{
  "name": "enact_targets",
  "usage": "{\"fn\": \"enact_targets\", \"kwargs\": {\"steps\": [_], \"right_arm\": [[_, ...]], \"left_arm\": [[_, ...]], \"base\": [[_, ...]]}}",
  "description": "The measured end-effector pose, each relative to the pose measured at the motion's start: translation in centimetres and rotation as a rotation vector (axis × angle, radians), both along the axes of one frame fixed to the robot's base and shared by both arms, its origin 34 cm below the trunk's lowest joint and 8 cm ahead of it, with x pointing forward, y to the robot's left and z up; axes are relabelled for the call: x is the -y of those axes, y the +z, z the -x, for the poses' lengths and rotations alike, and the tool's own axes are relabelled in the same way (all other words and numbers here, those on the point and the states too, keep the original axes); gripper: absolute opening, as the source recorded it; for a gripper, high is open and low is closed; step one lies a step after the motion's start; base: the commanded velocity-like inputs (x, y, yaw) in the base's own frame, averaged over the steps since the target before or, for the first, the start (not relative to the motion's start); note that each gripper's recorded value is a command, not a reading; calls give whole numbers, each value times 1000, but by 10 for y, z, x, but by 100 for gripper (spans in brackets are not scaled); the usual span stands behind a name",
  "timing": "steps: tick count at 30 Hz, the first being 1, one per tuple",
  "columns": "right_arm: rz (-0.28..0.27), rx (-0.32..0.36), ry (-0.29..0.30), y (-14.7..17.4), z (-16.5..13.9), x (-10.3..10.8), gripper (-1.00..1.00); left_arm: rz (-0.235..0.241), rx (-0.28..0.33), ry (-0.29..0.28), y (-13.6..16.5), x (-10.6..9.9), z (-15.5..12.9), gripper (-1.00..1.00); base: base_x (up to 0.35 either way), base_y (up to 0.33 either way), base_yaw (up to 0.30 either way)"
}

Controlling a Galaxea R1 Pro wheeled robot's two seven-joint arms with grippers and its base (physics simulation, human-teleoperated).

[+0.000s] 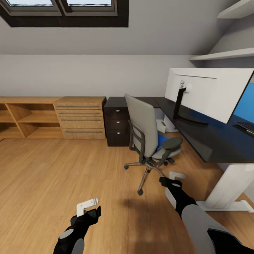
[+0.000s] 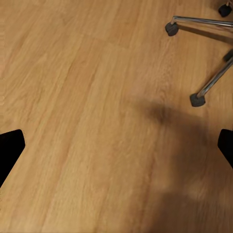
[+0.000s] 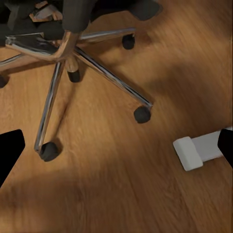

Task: In the bedroom, organize the workspace by keeping the computer under the desk, ensuring the monitor is on the desk, placing the keyboard on the desk next to the monitor, placing the mouse on the desk next to the keyboard, moving the folder from the swivel chair onto the desk next to the mouse, stacking the notebook on top of the folder with the pen on top of the notebook, and positioning the swivel chair next to the desk.

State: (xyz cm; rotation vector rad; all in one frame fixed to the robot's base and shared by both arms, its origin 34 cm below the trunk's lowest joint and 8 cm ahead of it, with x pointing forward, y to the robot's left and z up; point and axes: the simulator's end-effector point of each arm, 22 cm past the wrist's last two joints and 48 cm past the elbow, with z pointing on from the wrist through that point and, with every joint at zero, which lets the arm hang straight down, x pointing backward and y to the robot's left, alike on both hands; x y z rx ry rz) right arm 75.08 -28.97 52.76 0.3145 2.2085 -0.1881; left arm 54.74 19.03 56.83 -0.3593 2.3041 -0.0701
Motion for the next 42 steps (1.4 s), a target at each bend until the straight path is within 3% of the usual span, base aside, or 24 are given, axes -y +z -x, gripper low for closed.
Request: {"fn": "enact_targets", "kwargs": {"steps": [7, 9, 14, 42], "right_arm": [[17, 2, -5, -15, 4, 11, 100], [20, 3, -5, -19, 5, 12, 100], [22, 4, -7, -29, 7, 14, 100], [31, 23, -19, -85, 19, 17, 100]], "left_arm": [[6, -3, -1, -15, 2, 3, 100], [10, 0, -33, -18, 16, 5, 100], [7, 0, -51, -29, 23, 8, 100], [11, -4, -60, -91, 28, 24, 100]], "base": [[0, 0, 0], [0, 0, 0], [0, 0, 0], [0, 0, 0]]}}
